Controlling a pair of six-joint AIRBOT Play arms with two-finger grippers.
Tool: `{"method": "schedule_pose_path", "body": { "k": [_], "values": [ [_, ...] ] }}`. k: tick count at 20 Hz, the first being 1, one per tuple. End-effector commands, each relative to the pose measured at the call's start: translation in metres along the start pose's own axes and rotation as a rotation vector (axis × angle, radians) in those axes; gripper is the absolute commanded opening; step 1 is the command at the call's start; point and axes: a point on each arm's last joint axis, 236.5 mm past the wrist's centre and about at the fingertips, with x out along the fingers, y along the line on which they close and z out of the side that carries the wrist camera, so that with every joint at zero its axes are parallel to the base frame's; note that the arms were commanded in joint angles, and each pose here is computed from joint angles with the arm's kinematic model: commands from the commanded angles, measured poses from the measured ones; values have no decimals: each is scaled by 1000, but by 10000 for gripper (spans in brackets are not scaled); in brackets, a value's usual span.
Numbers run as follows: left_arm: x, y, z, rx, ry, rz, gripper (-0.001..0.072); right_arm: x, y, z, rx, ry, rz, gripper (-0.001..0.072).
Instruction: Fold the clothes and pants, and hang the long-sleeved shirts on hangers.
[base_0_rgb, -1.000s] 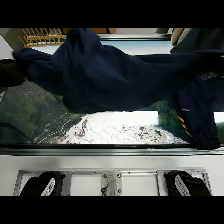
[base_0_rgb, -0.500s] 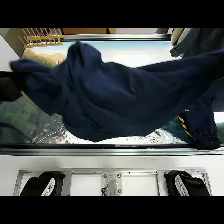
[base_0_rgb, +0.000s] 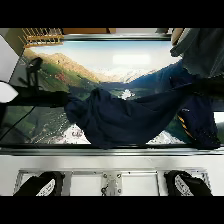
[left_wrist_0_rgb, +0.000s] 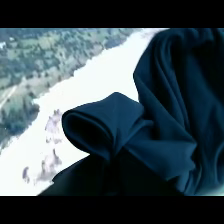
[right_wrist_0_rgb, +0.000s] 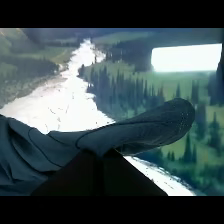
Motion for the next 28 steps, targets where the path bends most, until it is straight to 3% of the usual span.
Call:
{"method": "schedule_pose_path", "body": {
  "k": [1,2,3,4,5,6,8,11,16,20,24,25,27,28],
  "values": [
    [67,24,49,-46,-113,26,474,58,-21,12,64,37,-3,11],
    [74,27,66,-53,-129,29,704,75,-26,18,80,28,2,14],
    [75,31,78,-77,-133,28,683,91,-32,23,103,25,4,48],
    [72,32,86,-108,-126,24,683,103,-38,23,122,37,3,220],
    [66,35,90,-117,-122,25,683,111,-46,20,133,55,-5,480],
    [59,36,90,-119,-115,27,683,113,-52,17,137,66,-11,602],
    [53,35,67,-116,-58,32,683,103,-56,16,140,67,-21,609],
    [74,21,-21,-119,117,11,682,77,-44,4,56,98,-19,608],
    [131,-36,-159,-168,267,-133,682,54,-32,-17,32,93,-12,608],
    [156,-61,-189,-151,331,-156,682,58,-35,-47,53,133,-13,608],
    [170,-81,-170,-140,338,-175,680,72,-50,-93,72,226,-36,609],
    [172,-84,-165,-137,338,-179,533,77,-57,-108,81,259,-50,609],
    [174,-87,-157,-131,339,-183,70,92,-74,-144,107,335,-89,609],
    [172,-87,-152,-132,337,-185,13,100,-81,-162,144,362,-104,609]
  ]
}}
